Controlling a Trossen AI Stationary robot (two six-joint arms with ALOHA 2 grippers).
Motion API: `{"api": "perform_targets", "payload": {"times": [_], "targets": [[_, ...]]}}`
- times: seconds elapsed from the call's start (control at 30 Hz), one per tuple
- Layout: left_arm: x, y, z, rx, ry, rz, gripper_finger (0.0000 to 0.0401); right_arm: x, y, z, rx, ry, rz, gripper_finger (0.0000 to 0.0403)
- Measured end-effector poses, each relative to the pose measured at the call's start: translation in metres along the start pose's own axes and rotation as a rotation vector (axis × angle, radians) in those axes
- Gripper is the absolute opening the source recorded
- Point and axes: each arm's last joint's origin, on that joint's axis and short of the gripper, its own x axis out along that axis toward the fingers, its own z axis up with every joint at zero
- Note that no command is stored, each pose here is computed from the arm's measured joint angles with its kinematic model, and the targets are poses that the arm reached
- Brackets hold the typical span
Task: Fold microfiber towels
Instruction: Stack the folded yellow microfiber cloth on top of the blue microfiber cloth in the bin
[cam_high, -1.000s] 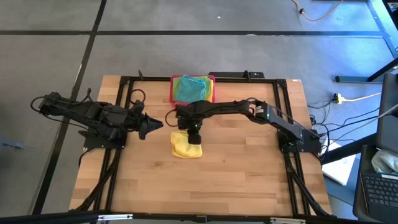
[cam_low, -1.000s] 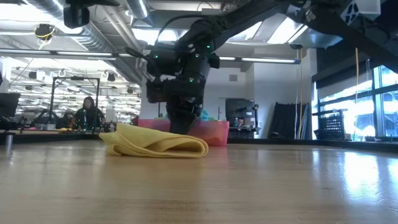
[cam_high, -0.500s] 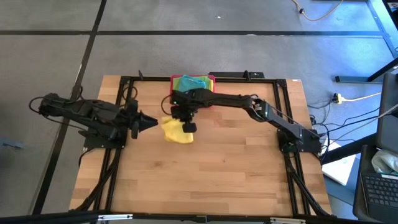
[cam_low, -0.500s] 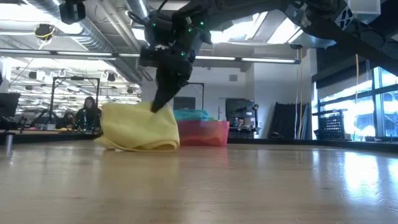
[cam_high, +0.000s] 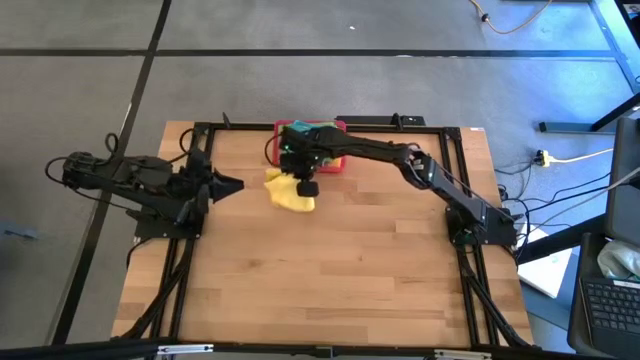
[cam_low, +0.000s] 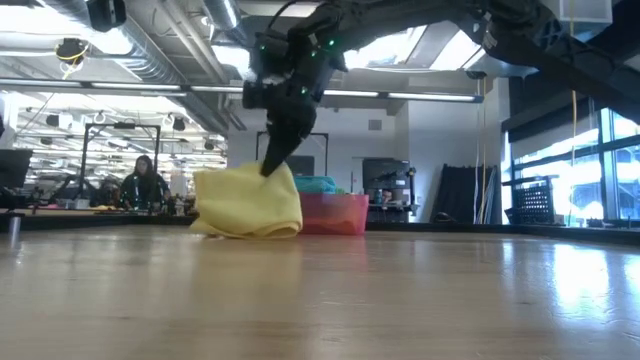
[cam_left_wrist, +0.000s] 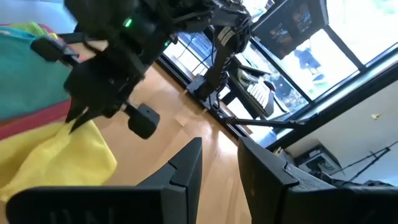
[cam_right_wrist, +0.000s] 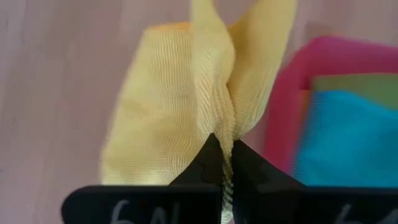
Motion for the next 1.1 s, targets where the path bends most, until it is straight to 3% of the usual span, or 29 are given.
{"api": "perform_targets", "payload": {"times": [0.37,0.6,0.93,1.1], "targets": [[0.0,0.001,0.001,0.0,-0.031,0.025,0.0095,-0.053,-0.05,-0.013,0.085,-0.091,-0.126,0.0006],[0.0,0.001,0.002,0.001,-0.053,0.038,0.0095,-0.064,-0.086,-0.033,0.157,-0.097,-0.173,0.0006],[0.0,0.001,0.002,0.001,-0.055,0.04,0.0095,-0.062,-0.133,-0.067,0.249,-0.086,-0.225,0.0007],[0.0,0.001,0.002,-0.001,-0.055,0.04,0.0095,-0.047,-0.139,-0.076,0.266,-0.06,-0.172,0.0045]]}}
